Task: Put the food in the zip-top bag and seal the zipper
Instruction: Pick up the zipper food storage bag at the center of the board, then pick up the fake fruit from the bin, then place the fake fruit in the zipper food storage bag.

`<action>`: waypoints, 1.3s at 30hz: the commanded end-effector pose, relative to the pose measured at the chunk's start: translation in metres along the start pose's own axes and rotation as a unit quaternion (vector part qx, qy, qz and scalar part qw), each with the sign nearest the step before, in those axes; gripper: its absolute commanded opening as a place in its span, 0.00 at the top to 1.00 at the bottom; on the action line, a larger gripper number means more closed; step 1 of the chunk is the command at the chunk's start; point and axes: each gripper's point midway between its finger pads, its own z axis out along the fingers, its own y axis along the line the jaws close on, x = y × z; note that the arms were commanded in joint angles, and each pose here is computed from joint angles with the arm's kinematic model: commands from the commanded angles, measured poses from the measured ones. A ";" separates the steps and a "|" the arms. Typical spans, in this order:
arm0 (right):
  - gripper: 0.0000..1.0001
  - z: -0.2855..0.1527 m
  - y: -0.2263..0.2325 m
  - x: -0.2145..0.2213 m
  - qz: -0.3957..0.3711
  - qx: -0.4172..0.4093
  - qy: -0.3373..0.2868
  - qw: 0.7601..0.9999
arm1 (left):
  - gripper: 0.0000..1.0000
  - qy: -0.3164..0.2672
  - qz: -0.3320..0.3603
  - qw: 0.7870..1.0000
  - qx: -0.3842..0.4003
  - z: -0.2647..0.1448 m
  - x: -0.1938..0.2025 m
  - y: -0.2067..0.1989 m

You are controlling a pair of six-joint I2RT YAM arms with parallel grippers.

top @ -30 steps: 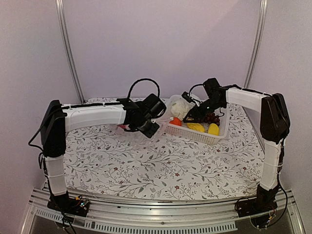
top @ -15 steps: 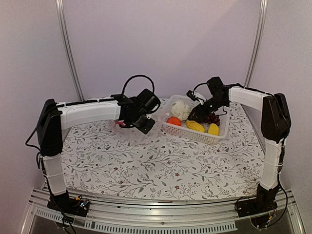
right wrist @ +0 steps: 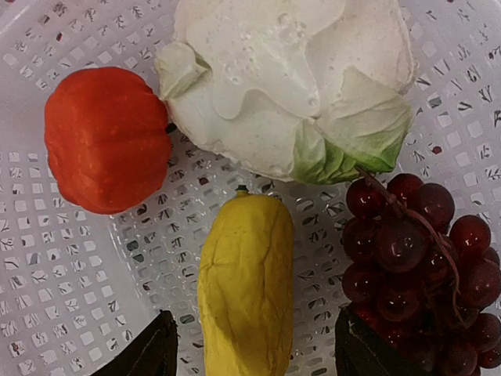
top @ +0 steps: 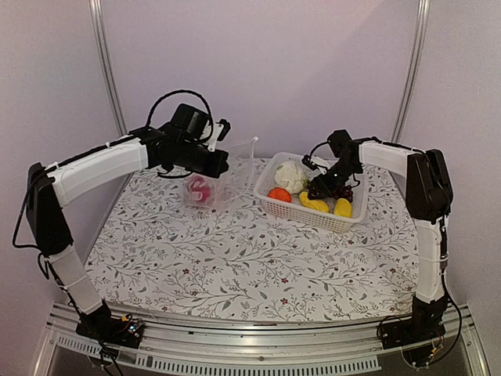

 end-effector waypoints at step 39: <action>0.62 -0.180 0.118 -0.109 -0.103 -0.150 -0.240 0.954 | 1.00 -0.086 -0.093 0.979 0.161 0.006 -0.021 -0.035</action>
